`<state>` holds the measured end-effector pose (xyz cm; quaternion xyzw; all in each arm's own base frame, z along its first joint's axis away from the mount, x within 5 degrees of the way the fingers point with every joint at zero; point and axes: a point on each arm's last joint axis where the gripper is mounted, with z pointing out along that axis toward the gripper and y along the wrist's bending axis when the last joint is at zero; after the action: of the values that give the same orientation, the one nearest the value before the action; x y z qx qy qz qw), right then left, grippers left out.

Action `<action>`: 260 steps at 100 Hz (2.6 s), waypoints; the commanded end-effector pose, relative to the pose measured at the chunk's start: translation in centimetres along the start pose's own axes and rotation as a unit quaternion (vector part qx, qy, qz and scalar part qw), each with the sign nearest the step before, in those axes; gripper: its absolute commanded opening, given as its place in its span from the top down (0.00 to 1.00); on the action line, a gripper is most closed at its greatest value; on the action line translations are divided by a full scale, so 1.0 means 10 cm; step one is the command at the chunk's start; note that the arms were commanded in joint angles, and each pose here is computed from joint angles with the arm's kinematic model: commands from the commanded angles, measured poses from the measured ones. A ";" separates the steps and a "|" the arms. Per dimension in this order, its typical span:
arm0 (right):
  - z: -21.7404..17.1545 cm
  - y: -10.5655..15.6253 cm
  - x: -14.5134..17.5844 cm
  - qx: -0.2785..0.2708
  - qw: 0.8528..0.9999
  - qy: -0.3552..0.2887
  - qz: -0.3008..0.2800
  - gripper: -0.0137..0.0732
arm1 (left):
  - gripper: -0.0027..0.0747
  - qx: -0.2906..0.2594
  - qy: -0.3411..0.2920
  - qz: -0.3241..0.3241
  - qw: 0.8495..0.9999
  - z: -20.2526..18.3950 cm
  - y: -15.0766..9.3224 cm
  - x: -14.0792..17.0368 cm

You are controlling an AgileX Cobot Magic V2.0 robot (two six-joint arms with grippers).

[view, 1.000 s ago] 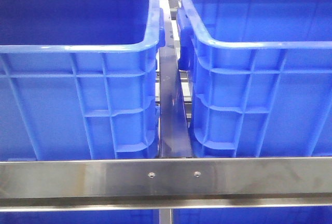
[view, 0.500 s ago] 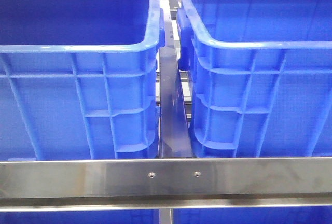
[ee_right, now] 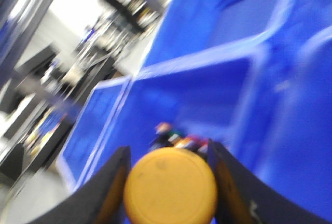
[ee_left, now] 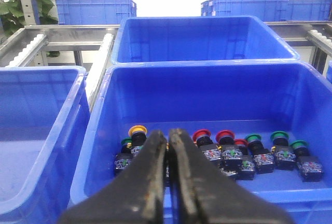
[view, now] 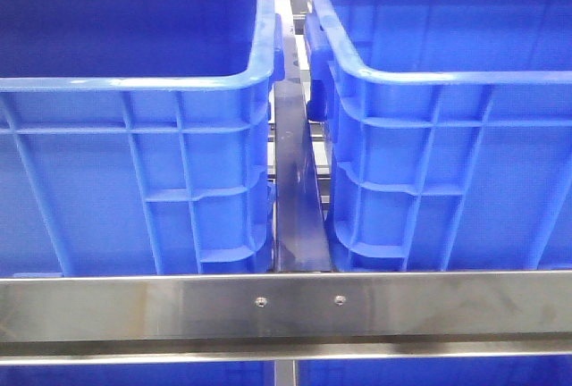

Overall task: Pick red and yellow buttons and place in box
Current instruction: 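Grasp the yellow button with the right gripper, then open the left gripper, then carry the yellow button with the right gripper over the destination bin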

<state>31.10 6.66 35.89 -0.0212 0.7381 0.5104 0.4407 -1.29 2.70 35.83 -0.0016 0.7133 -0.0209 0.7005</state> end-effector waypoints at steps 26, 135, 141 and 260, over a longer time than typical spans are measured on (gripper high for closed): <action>-0.30 -0.53 -0.44 0.148 0.978 -0.144 0.034 0.82 | 0.99 0.006 -0.035 -0.001 0.999 0.01 -0.02 -0.11; 0.08 -1.93 -0.38 0.286 0.930 -0.164 0.162 0.83 | 0.99 0.006 -0.035 -0.001 0.999 0.01 -0.02 -0.11; 0.10 -1.96 -0.39 0.287 0.930 -0.163 0.163 0.83 | 0.99 0.006 -0.035 -0.001 0.999 0.01 -0.02 -0.11; -0.09 -2.05 -0.48 0.364 0.915 -0.162 0.068 0.17 | 0.99 0.006 -0.035 -0.001 0.999 0.01 -0.02 -0.11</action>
<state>43.62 -5.57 19.85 0.3033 0.8127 0.2173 0.4475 -1.29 2.70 35.83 -0.0023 0.7133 -0.0215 0.7005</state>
